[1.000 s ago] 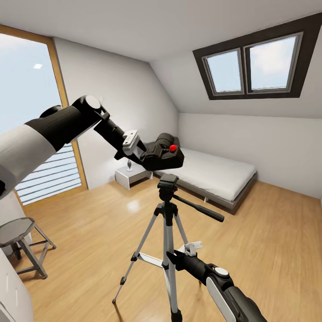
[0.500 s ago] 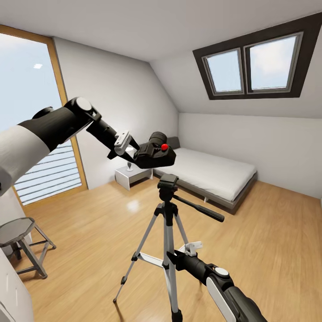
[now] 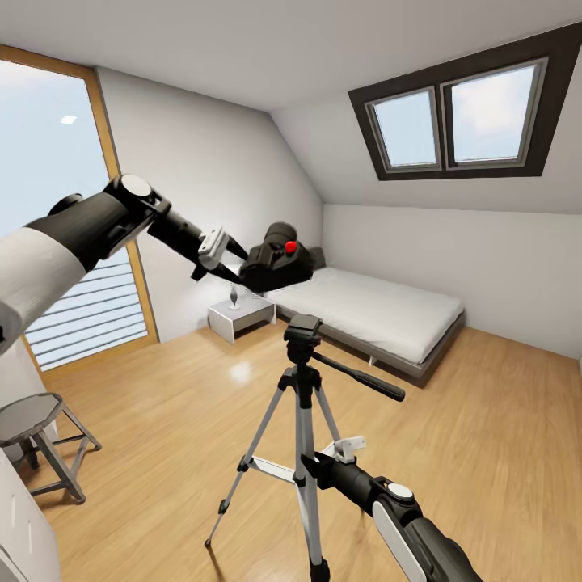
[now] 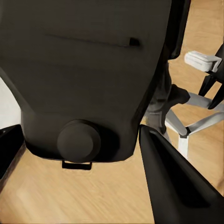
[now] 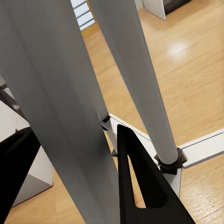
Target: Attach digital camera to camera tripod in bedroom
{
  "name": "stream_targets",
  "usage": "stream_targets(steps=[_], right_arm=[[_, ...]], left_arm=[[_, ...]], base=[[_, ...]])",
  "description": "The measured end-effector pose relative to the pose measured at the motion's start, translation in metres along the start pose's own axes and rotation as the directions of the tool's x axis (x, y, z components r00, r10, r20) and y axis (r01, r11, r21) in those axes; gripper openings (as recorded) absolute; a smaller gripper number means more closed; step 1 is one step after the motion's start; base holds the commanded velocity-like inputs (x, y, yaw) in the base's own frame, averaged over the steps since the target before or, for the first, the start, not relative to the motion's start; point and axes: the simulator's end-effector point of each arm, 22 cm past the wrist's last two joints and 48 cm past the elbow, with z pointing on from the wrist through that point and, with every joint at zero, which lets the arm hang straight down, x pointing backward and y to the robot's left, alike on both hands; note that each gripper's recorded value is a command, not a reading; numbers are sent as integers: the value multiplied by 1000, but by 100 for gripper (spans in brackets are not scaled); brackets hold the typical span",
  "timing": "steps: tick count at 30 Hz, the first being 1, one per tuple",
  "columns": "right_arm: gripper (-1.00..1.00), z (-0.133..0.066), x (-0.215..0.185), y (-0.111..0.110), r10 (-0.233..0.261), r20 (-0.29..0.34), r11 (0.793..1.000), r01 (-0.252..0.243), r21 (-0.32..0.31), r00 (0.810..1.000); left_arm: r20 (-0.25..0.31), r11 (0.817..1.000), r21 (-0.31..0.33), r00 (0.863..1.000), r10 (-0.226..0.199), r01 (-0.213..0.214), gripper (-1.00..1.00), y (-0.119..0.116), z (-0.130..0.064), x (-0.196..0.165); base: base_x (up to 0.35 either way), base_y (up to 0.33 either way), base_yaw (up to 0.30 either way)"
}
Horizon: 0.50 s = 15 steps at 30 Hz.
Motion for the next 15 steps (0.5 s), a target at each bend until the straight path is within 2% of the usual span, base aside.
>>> stream_targets(steps=[5, 15], right_arm=[[-100, 0, 0, 0, -1, 0, 1000, 1, -1, 1000], [-100, 0, 0, 1, -2, 0, 1000, 2, -1, 1000]], left_arm=[[86, 1000, -24, 996, 6, -4, -100, 5, -4, -15], [180, 998, -69, 983, 24, -12, -100, 15, -14, -34]], base=[[0, 0, 0], [0, 0, 0]])
